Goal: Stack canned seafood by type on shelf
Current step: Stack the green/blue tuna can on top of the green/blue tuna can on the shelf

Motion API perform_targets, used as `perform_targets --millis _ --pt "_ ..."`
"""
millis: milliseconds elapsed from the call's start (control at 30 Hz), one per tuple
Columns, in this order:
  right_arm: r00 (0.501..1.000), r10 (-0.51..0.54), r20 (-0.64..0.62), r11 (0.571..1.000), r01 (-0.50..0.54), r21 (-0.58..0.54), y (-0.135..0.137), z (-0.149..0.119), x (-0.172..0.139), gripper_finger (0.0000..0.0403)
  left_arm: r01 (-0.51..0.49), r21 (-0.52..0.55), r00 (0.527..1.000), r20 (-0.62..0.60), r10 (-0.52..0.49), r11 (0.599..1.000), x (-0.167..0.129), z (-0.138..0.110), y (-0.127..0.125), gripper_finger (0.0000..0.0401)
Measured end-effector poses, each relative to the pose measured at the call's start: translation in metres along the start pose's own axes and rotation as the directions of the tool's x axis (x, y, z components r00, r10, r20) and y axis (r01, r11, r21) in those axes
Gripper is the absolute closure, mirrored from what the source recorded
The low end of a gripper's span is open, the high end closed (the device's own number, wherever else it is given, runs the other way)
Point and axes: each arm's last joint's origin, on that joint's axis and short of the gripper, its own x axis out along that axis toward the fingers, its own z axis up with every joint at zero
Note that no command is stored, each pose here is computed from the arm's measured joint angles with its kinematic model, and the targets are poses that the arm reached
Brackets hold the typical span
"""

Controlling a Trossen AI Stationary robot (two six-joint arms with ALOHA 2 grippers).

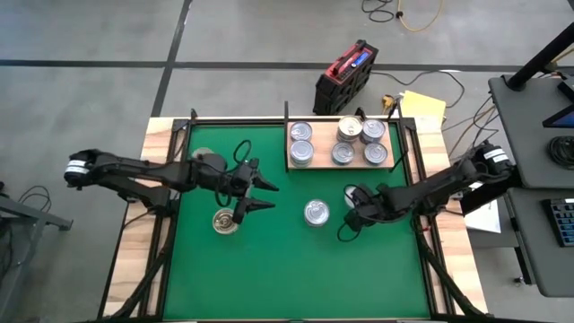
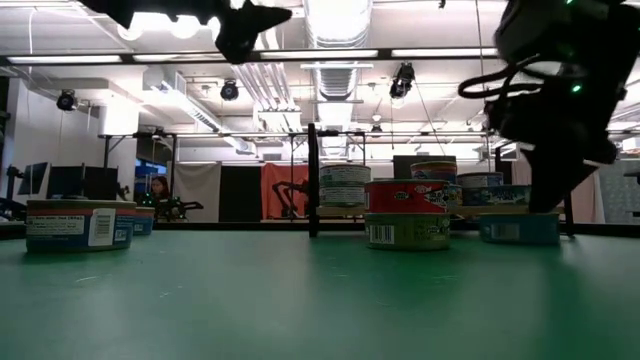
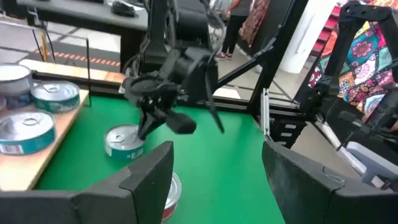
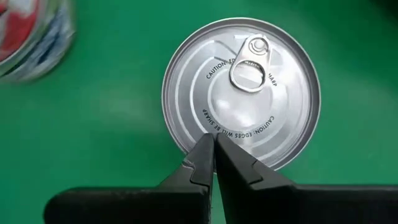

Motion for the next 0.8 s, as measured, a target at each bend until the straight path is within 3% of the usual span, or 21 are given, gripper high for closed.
perform_targets --millis 233,567,800 --pt "0.984 0.138 -0.114 0.990 -0.137 0.013 0.017 -0.026 -0.009 0.0394 0.031 -0.015 0.998 -0.045 -0.031 0.999 0.018 -0.014 -0.005 0.0198" --pt "0.958 0.263 -0.113 0.962 -0.269 -0.041 0.034 -0.041 -0.054 0.0394 0.120 0.012 0.993 -0.009 -0.119 0.993 0.047 -0.030 -0.021 0.0294" --pt "0.979 0.166 -0.121 0.983 -0.174 -0.058 0.019 -0.034 -0.076 0.0394 0.071 0.095 0.997 -0.037 -0.068 0.993 0.076 -0.043 -0.035 0.0387"
